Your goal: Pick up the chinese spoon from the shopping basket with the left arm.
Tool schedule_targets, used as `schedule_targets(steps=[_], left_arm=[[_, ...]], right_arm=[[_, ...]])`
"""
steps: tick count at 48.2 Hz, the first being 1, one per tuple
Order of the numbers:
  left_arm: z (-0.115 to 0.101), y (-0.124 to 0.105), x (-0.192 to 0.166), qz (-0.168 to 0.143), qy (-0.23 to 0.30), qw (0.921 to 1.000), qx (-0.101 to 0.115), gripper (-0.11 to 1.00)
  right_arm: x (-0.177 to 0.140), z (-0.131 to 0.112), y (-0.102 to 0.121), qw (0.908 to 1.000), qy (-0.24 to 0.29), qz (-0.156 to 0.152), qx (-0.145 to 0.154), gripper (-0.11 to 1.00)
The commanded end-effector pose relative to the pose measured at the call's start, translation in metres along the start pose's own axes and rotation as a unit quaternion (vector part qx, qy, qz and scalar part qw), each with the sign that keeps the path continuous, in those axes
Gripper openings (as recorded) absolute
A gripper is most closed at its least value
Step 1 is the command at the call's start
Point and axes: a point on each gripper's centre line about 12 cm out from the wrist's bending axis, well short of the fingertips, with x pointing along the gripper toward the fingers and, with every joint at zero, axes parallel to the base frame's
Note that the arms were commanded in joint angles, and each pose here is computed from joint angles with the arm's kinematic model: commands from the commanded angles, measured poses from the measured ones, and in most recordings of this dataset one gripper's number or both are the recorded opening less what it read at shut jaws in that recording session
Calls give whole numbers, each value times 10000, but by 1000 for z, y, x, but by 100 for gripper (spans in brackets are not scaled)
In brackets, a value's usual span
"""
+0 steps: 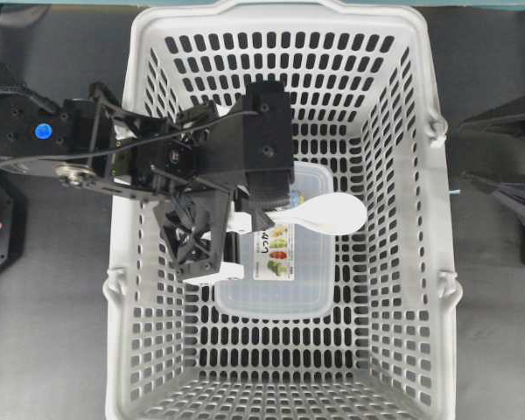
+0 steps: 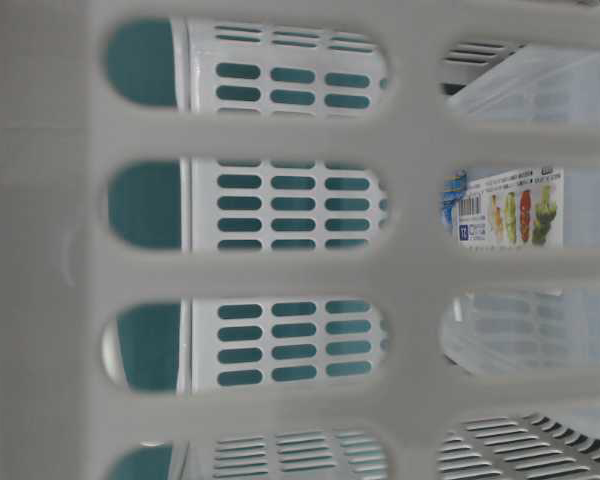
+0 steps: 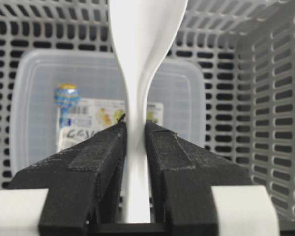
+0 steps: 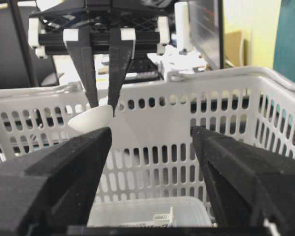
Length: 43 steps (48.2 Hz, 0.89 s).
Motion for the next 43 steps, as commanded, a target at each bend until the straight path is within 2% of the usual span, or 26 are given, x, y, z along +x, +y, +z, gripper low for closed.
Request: schedule_targets(steps=[1,43], left_arm=[[8,0,-15,-11,-223,9997,-22,12],[7,0,-14,-15,-207,9998,-10,12]], right_arm=[[1,3,0,10000,-54,-8,7,65],[1,3,0,10000,-54,-9,7,65]])
